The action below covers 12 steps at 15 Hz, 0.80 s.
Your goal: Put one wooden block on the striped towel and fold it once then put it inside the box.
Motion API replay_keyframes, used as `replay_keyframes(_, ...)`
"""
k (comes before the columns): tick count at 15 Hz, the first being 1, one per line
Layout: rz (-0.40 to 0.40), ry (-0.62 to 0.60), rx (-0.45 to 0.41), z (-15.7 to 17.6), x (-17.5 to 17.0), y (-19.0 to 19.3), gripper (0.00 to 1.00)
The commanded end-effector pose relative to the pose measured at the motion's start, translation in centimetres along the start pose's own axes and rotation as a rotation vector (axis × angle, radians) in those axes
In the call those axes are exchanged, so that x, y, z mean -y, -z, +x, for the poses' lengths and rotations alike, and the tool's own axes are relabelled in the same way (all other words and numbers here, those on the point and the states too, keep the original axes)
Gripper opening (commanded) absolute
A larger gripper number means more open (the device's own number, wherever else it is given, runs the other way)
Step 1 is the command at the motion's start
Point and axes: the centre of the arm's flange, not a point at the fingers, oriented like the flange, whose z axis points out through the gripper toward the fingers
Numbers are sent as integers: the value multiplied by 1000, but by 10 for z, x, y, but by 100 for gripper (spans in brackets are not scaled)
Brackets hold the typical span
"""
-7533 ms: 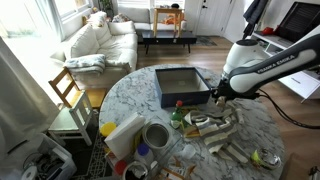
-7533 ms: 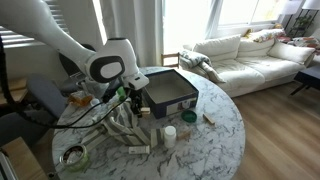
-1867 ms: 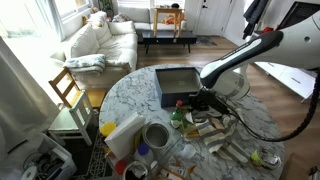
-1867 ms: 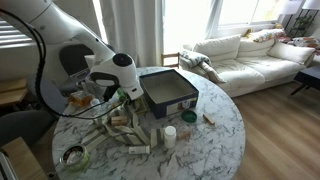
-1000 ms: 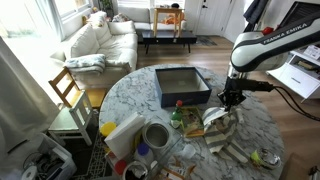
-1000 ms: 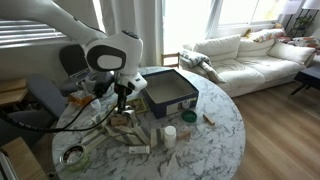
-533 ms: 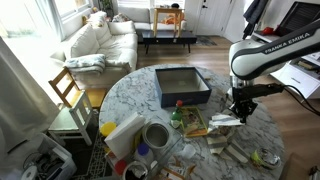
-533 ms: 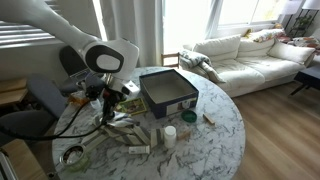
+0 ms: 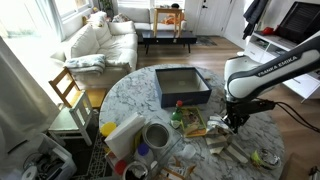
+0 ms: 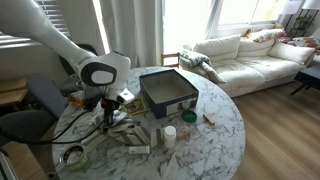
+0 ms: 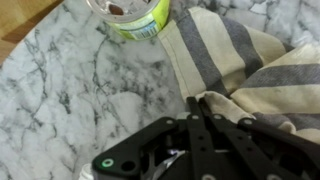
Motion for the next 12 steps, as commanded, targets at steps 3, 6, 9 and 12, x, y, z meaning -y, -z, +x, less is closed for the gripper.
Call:
replay_keyframes(3, -25, -40, -69, 2, 11, -15, 33)
replay_keyframes(6, -80, -33, -100, -1, 2, 11, 57)
replay_keyframes(9, -121, -9, -106, -7, -8, 31, 79)
replay_keyframes(12, -123, -16, -115, -10, -17, 50, 99)
